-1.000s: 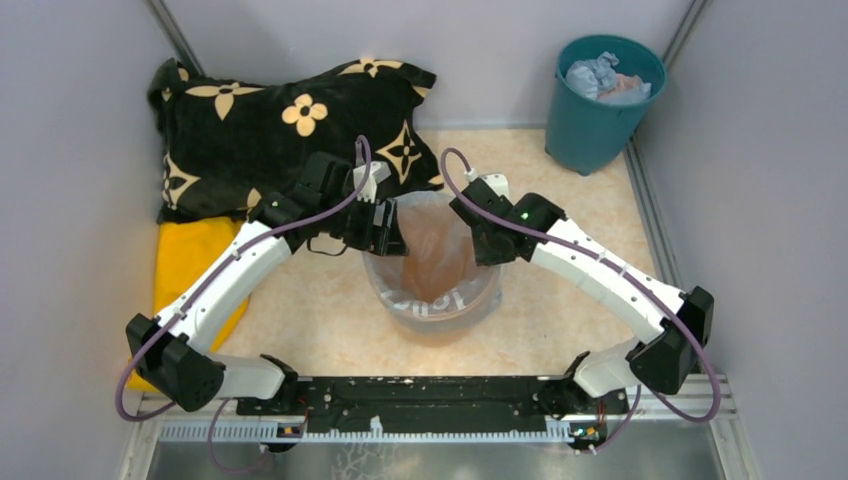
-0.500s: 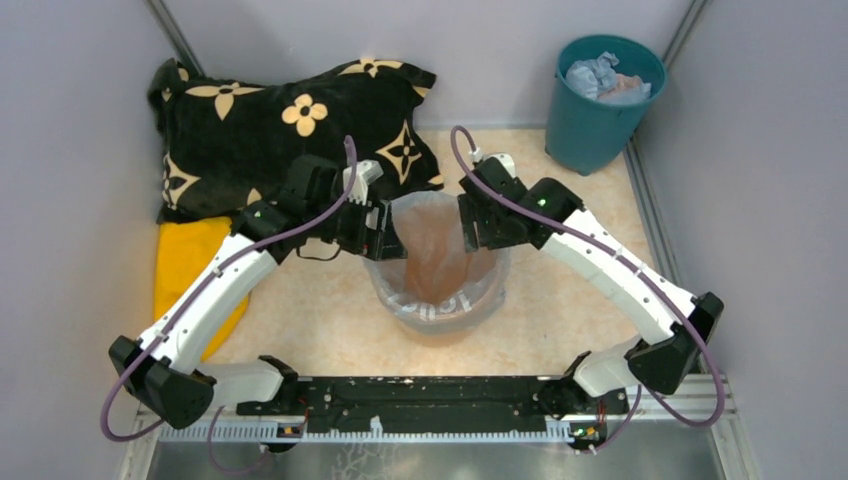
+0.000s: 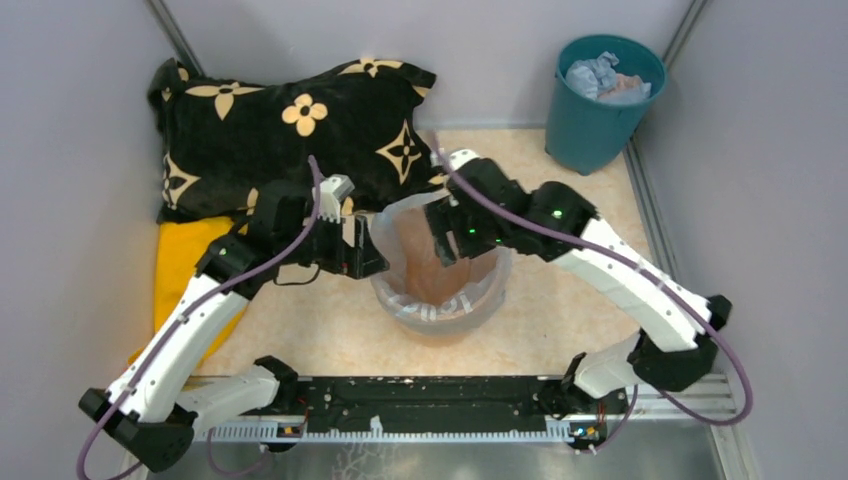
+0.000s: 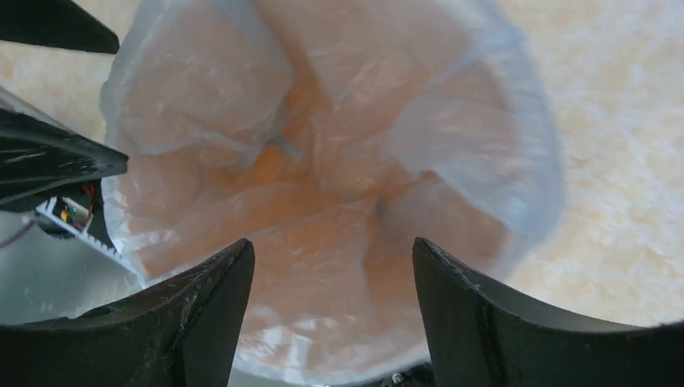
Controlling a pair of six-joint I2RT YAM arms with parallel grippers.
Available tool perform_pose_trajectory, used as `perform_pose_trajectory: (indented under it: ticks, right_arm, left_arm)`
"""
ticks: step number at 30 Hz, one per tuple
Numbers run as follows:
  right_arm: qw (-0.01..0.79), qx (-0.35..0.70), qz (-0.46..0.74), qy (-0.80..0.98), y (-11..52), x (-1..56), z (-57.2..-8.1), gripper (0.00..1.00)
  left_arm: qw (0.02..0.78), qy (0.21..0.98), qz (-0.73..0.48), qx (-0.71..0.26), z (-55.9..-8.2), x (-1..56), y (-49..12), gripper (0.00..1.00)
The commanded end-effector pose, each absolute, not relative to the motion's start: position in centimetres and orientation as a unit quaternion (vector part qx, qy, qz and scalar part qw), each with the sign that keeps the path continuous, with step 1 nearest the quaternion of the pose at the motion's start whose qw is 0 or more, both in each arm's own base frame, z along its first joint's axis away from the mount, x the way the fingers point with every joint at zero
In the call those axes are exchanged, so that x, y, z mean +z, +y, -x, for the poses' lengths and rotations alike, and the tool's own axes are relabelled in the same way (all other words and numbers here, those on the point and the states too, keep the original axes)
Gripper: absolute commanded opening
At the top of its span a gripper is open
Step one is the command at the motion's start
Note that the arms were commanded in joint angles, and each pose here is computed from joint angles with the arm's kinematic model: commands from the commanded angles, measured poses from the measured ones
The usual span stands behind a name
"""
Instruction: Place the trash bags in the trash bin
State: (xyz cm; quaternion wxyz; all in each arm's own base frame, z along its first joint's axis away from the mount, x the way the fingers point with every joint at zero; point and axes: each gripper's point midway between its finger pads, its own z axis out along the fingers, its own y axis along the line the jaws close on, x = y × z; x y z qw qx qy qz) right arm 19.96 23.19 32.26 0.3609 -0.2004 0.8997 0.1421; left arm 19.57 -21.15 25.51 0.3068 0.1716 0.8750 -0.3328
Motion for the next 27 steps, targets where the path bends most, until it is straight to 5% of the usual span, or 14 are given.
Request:
perform_pose_trajectory:
  ticks: [1,17,27]
  right_arm:
    - [0.328,0.151,0.263,0.895,28.1,29.0,-19.6,0.72]
    - [0.231,0.145,0.256,0.927,30.6,15.2,-17.4,0.69]
    - [0.199,0.107,0.265,0.938,28.4,12.1,-16.3,0.69]
  left_arm:
    - [0.37,0.852,-0.142,-0.342,-19.3,29.3,-20.1,0.99]
    - [0.448,0.873,-0.001,-0.191,-24.0,25.3,-14.5,0.99]
    - [0.419,0.89,0.018,-0.178,-27.0,19.2,-15.4,0.99]
